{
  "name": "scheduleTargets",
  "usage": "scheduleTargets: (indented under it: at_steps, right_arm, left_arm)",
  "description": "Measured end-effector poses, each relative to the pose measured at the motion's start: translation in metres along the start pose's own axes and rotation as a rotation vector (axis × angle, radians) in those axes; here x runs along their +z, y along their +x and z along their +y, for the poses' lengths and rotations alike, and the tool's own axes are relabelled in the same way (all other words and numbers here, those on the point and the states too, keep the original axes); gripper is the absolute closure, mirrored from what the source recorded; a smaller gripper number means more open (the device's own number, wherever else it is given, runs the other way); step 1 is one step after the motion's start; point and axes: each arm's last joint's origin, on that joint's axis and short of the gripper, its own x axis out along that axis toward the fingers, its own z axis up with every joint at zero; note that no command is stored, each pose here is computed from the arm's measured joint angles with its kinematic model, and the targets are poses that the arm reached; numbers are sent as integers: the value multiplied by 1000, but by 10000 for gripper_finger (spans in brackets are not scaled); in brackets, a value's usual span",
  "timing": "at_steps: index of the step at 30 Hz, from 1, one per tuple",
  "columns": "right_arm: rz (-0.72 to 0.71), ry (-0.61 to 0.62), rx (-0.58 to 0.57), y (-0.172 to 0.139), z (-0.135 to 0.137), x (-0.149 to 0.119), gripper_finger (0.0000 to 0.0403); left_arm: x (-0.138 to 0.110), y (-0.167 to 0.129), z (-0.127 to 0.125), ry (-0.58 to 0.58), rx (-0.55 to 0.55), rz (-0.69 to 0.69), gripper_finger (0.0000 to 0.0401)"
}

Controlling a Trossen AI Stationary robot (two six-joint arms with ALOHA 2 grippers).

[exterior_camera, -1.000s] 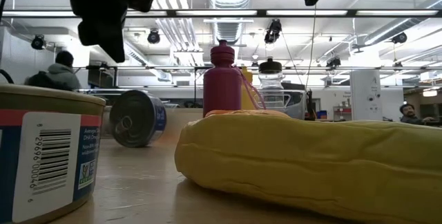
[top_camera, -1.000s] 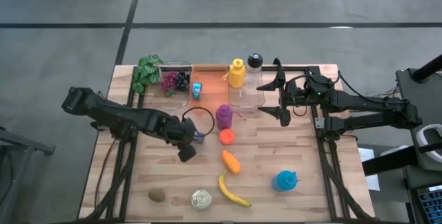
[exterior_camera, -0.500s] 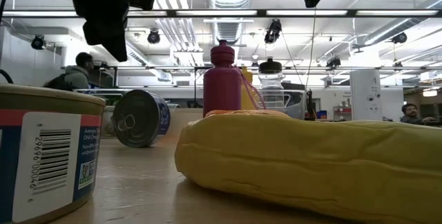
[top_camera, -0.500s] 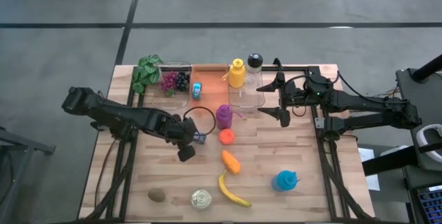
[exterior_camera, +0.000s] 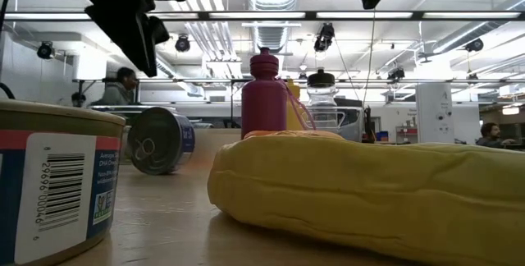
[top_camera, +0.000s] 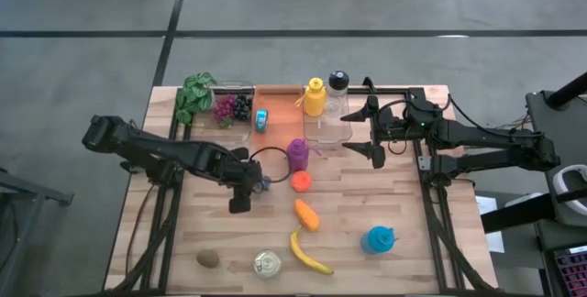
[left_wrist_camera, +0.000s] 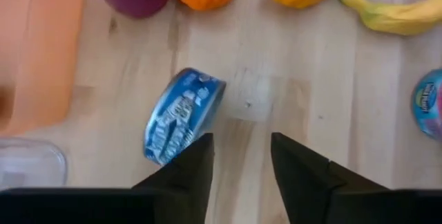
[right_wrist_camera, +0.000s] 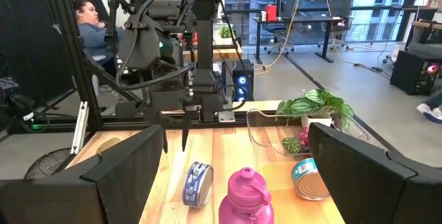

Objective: Pick & Place Food Item
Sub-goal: Put the blue tuna can into the orange bin

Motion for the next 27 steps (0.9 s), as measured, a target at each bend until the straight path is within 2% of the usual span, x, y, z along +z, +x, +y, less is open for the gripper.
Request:
scheduleTargets:
  at_steps: [7, 11, 19, 27]
  right_arm:
    - [2, 0, 0, 0, 0, 0, 44]
    - [2, 0, 0, 0, 0, 0, 44]
    - [2, 0, -1, 0, 0, 0, 44]
    - [2, -4, -2, 0, 0, 0, 44]
  left_arm:
    - [2, 1, 7, -1, 36, -7, 219]
    - [3, 1, 11, 40, 43, -6, 201]
    - [4, 2, 22, 16, 63, 3, 165]
    - [-5, 13, 26, 134, 69, 47, 156]
